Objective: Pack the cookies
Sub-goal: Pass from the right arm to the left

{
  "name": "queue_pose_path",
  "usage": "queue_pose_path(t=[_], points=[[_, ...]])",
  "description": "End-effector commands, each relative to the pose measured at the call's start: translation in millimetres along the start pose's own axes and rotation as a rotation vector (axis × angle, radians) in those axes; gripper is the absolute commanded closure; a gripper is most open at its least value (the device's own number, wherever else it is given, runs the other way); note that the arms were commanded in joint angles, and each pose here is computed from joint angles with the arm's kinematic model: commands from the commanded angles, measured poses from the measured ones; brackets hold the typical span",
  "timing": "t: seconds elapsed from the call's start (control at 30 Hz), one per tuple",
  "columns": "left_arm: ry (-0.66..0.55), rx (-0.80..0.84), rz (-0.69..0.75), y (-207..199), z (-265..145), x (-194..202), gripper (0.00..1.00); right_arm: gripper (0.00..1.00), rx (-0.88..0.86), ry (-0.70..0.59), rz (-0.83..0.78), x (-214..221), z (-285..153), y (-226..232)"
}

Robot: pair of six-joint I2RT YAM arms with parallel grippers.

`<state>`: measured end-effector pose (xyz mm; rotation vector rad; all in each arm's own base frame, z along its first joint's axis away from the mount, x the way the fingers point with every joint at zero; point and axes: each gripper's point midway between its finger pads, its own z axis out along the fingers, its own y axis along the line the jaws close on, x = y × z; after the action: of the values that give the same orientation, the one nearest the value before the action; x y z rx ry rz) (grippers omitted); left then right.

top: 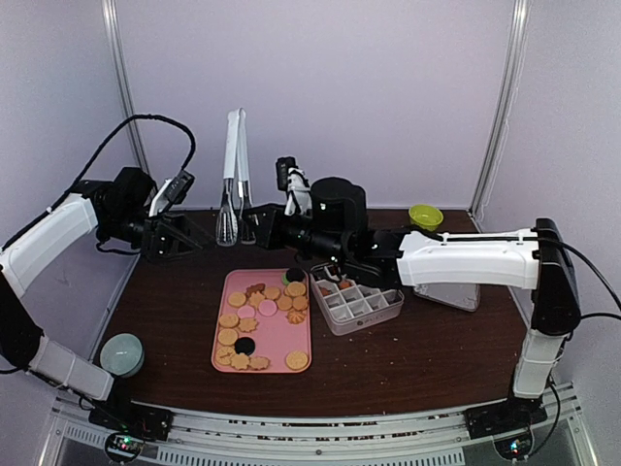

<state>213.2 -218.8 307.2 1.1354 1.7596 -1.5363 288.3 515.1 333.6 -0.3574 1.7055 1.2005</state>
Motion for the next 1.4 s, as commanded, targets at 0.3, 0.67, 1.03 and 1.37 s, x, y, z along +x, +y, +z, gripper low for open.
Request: queue_pose_path(t=[0.3, 0.67, 1.03, 1.37], points=[[-0.09, 0.152, -0.03, -24.5, 0.3, -21.3, 0.43, 1.0, -0.144, -0.103, 0.051, -15.0, 14.4, 39.4], [-0.108, 0.182, -0.043, -27.4, 0.2, -20.3, 0.99, 1.0, -0.171, -0.134, 0.006, -10.3, 15.9, 55.3], [-0.053, 0.137, 0.002, -30.5, 6.0, -3.9, 1.0, 0.49, -0.249, -0.044, -0.088, -22.0, -10.5, 49.3], [0.305, 0.167, 0.08, -33.5, 25.7, 56.2, 1.0, 0.22, -0.432, 0.338, -0.281, 1.2, -81.0, 41.0]])
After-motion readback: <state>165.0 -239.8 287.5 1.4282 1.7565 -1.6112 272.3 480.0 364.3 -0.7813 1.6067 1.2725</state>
